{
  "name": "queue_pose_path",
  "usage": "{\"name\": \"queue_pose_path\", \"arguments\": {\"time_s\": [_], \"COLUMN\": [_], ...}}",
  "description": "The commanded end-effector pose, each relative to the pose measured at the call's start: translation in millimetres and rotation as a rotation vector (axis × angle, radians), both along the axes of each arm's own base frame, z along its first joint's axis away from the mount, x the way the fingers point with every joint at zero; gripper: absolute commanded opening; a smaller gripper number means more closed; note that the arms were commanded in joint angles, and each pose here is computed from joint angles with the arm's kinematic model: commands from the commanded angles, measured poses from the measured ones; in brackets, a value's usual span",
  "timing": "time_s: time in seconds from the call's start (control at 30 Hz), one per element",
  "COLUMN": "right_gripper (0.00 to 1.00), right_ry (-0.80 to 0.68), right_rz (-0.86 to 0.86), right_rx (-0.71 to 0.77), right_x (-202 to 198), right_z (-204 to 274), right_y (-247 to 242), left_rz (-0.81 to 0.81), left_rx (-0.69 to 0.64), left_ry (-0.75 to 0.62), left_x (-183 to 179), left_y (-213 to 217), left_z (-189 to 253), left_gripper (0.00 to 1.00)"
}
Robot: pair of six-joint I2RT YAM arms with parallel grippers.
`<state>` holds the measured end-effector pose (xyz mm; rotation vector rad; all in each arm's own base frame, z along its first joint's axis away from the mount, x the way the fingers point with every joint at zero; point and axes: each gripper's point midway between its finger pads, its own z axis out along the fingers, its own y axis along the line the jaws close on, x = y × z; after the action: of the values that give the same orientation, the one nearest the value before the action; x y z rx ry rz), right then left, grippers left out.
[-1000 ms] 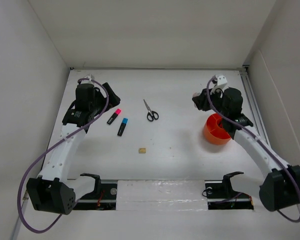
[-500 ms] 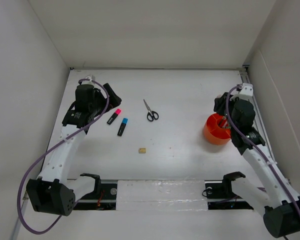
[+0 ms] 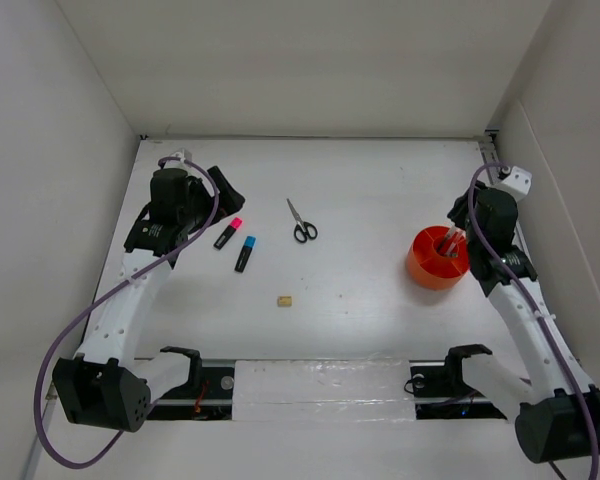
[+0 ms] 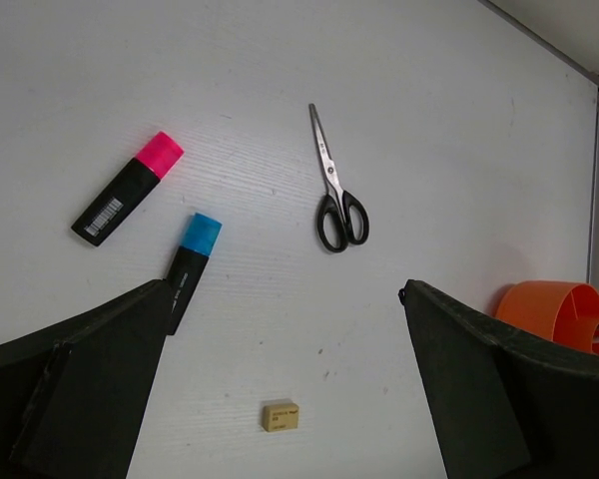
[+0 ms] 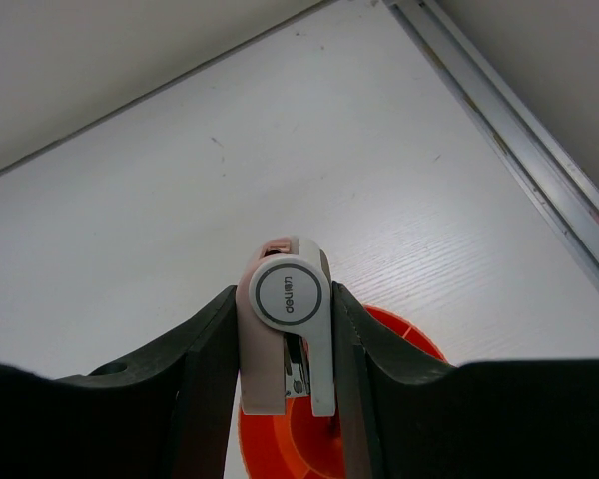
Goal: Sort the stationery into containers
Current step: Place the stationery into the container
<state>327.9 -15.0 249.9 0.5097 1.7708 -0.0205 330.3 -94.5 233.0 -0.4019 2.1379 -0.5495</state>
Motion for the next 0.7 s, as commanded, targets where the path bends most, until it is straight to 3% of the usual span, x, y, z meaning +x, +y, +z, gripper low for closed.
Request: {"name": "queue_pose_path", "arguments": {"time_s": [0.0, 0.23, 0.4, 0.57, 0.67], "right_gripper": [0.0, 0.0, 0.0, 0.0, 0.0], "right_ry": [-0.041, -0.072, -0.082, -0.134, -0.074], "right_rz": [-0.056, -0.023, -0.004, 0.334, 0.433], "right_rx": [0.036, 0.064, 0.07, 0.069, 0.052], "right_x": [13.1, 17.7, -0.2, -4.2, 0.7], "right_z": [26.4, 35.0, 32.7, 26.8, 11.9], "right_y": [-12.8, -9.6, -7.0, 47.0, 71.1], "left_rz": [-0.032, -0.041, -0.049, -0.067, -0.067], "left_rx": [0.0, -0.005, -0.01, -0.02, -0.019], "left_ry": [-0.057, -0.056, -0.056, -0.054, -0.045], "left_x": [0.2, -0.5, -1.1, -2.1, -0.9], "left_y": [-3.0, -4.8, -6.3, -9.5, -9.7], "left_z": [11.2, 11.5, 11.7, 9.9, 7.0], "left_gripper": [0.99, 0.99, 0.99, 0.99, 0.99]}}
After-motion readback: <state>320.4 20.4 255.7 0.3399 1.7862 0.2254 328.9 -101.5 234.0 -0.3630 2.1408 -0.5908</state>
